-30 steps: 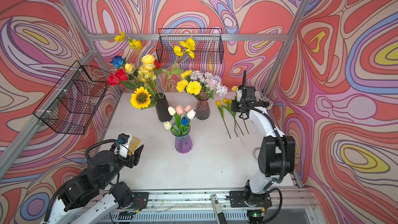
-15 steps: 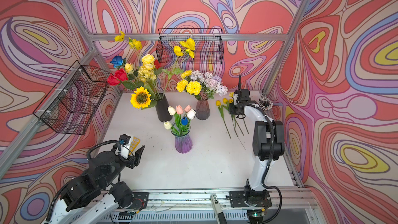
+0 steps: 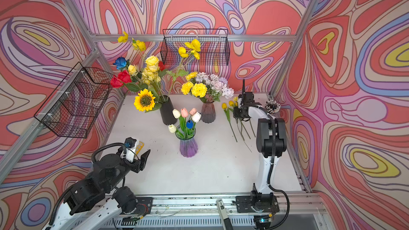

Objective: Pick out yellow flowers from the vase
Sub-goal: Place the flower at the center of the board.

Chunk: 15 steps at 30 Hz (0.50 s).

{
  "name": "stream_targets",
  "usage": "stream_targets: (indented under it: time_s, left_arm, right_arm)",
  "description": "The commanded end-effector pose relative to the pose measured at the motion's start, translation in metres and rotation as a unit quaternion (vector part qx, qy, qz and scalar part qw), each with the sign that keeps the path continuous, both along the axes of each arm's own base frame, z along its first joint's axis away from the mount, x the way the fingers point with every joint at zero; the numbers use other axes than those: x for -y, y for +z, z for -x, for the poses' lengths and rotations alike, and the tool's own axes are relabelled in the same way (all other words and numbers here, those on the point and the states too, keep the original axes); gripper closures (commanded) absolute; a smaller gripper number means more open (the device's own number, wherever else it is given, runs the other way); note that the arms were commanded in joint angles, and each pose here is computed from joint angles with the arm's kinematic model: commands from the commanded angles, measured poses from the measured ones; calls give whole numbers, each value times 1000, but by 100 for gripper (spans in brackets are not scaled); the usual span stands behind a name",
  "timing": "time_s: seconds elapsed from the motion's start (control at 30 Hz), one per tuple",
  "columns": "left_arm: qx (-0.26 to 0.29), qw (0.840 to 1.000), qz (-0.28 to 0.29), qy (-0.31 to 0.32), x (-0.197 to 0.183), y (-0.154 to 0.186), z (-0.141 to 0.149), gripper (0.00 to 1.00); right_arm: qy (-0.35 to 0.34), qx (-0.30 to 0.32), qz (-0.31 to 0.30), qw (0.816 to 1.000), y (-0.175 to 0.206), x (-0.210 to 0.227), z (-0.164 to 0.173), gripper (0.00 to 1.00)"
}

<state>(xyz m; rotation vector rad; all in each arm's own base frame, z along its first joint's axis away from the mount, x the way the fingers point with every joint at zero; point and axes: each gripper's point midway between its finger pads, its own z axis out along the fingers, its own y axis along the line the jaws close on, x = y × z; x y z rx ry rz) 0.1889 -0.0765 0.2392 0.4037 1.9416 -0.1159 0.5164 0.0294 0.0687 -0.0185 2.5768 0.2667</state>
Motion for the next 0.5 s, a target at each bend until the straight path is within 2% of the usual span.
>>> stream_targets:
  time_s: [0.0, 0.33, 0.47]
  left_arm:
    - [2, 1000, -2, -4, 3, -2, -2, 24]
    - [-1, 1000, 2, -10, 5, -2, -1, 23]
    - [2, 1000, 4, -8, 4, -1, -1, 23]
  right_arm:
    - [6, -12, 4, 1000, -11, 4, -3, 100]
    - [5, -27, 11, 1000, -28, 8, -9, 100]
    - [3, -29, 20, 999, -28, 11, -9, 94]
